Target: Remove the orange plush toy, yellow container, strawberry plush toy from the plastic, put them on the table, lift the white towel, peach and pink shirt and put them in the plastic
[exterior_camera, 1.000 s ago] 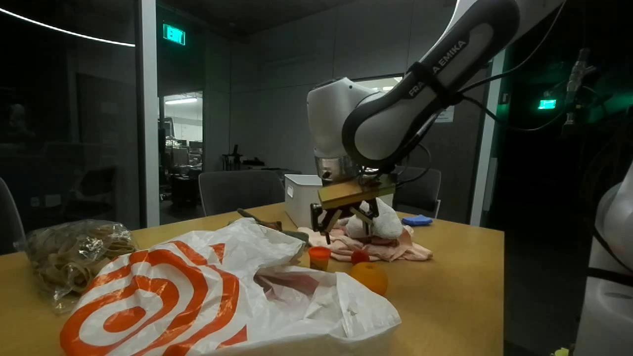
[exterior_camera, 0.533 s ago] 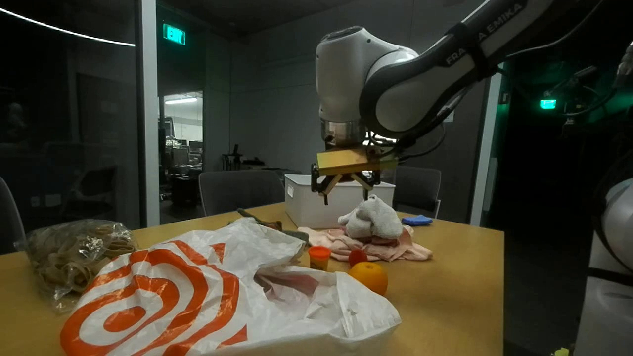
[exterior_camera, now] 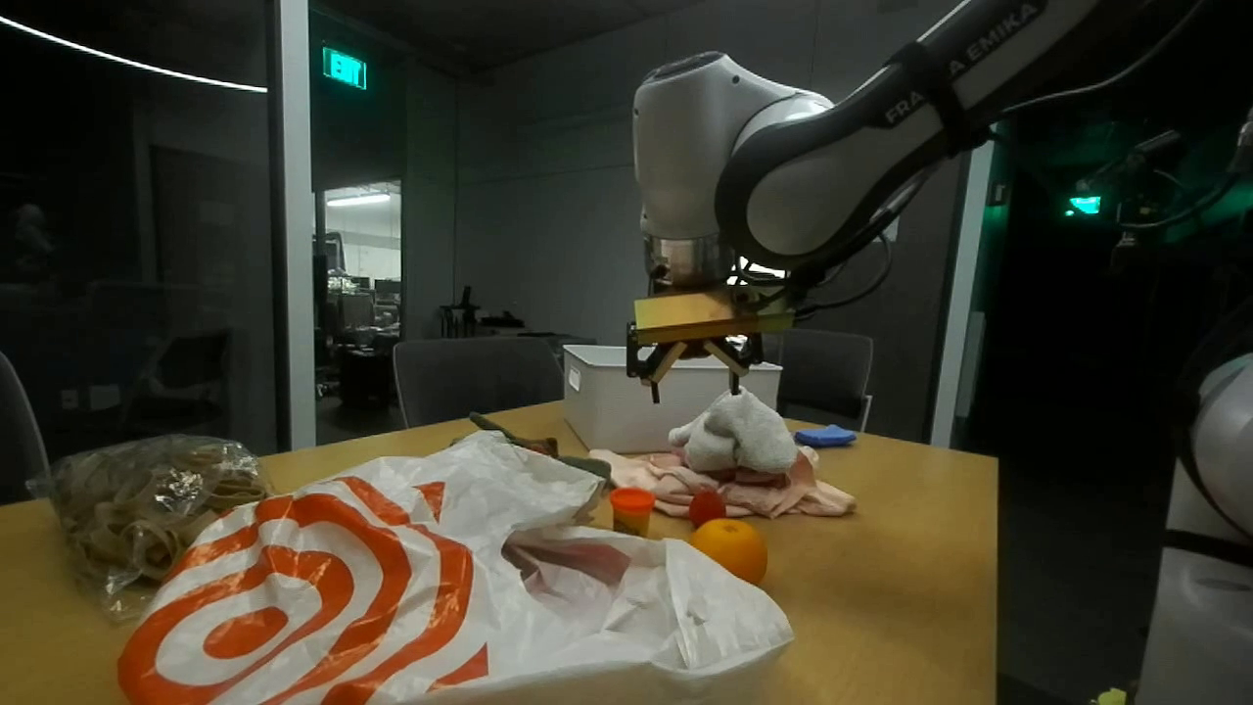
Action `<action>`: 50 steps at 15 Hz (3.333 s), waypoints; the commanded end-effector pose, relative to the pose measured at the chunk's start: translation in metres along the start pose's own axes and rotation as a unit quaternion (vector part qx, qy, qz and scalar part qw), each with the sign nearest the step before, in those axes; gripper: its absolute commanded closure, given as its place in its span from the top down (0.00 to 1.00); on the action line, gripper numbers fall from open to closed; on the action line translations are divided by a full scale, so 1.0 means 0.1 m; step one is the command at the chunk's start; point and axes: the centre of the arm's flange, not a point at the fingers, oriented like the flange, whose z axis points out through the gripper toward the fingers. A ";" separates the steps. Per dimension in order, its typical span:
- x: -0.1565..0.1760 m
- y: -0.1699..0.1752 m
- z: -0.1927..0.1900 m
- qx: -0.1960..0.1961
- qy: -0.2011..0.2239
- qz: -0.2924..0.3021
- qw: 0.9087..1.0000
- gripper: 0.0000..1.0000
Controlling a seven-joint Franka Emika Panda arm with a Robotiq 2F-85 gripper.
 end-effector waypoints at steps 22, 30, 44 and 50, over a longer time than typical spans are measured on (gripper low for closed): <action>0.87 0.14 1.31 -0.142 -0.016 0.098 0.985 1.00; 0.89 0.13 1.27 -0.128 -0.018 0.105 0.986 0.27; 1.06 0.28 0.39 -0.042 0.066 0.157 0.984 0.06; 0.98 0.36 -0.33 0.044 0.091 0.159 0.982 0.06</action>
